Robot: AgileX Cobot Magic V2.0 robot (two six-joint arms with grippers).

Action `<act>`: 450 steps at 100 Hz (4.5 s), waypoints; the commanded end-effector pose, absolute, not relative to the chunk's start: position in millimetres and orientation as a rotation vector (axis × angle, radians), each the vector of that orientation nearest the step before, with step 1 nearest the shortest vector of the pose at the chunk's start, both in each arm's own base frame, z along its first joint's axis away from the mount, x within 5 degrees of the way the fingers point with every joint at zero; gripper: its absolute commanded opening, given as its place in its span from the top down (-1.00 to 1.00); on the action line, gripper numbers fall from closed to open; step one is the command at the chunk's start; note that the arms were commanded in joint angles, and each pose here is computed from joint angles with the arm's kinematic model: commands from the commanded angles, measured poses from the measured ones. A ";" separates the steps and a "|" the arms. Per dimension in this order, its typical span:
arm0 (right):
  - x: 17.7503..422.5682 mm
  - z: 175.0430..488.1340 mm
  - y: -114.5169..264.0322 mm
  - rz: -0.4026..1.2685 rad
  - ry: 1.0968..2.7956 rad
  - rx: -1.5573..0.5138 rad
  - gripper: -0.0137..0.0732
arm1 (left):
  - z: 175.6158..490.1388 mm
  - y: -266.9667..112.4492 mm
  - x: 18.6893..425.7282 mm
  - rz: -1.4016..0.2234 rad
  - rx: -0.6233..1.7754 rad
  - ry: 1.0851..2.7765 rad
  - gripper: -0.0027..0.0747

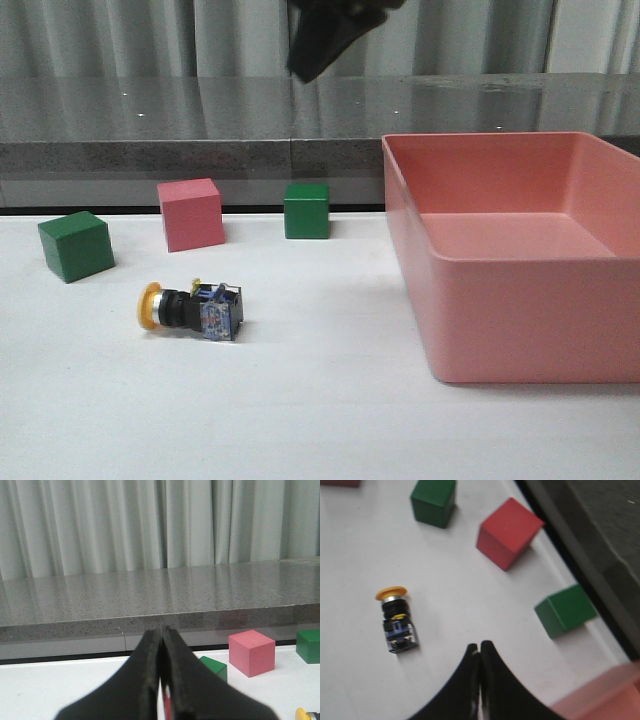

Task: Place and stand button with both arms
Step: 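Withdraw the right gripper away from the table, then move the left gripper down over the lying button's yellow cap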

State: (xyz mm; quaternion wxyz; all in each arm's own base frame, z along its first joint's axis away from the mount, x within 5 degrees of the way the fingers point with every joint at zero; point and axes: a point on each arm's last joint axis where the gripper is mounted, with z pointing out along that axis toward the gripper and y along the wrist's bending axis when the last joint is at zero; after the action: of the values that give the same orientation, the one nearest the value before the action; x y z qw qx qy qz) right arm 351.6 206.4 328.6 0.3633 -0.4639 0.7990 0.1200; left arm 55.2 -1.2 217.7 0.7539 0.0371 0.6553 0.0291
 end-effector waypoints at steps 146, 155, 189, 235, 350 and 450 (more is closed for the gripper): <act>71.7 292.8 16.2 0.035 1.593 -0.288 0.83 | 219.1 -1.7 51.9 -0.028 0.009 1.278 0.98; 71.7 292.8 16.2 0.035 1.593 -0.288 0.83 | 222.8 -0.7 50.7 -0.064 -0.029 1.236 0.98; 71.7 292.7 16.3 0.035 1.593 -0.288 0.83 | 248.5 -0.3 48.9 -0.110 -0.077 1.340 0.98; 71.6 292.3 16.4 0.037 1.598 -0.291 0.83 | 329.5 -15.0 141.3 -0.058 0.196 2.007 0.98; 71.6 292.1 16.5 0.038 1.599 -0.292 0.83 | 275.5 -78.4 300.4 -0.051 1.046 1.886 -0.36; 71.3 290.3 17.3 0.044 1.619 -0.302 0.83 | 136.0 -74.3 332.4 -0.748 1.351 1.572 -0.36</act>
State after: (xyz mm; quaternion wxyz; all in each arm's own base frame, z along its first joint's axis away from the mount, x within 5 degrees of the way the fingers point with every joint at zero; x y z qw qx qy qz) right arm 70.3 19.2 276.7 0.6502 -0.1545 0.7436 0.0219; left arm 327.8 -70.2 118.4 0.4124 0.5575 0.6617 -0.2850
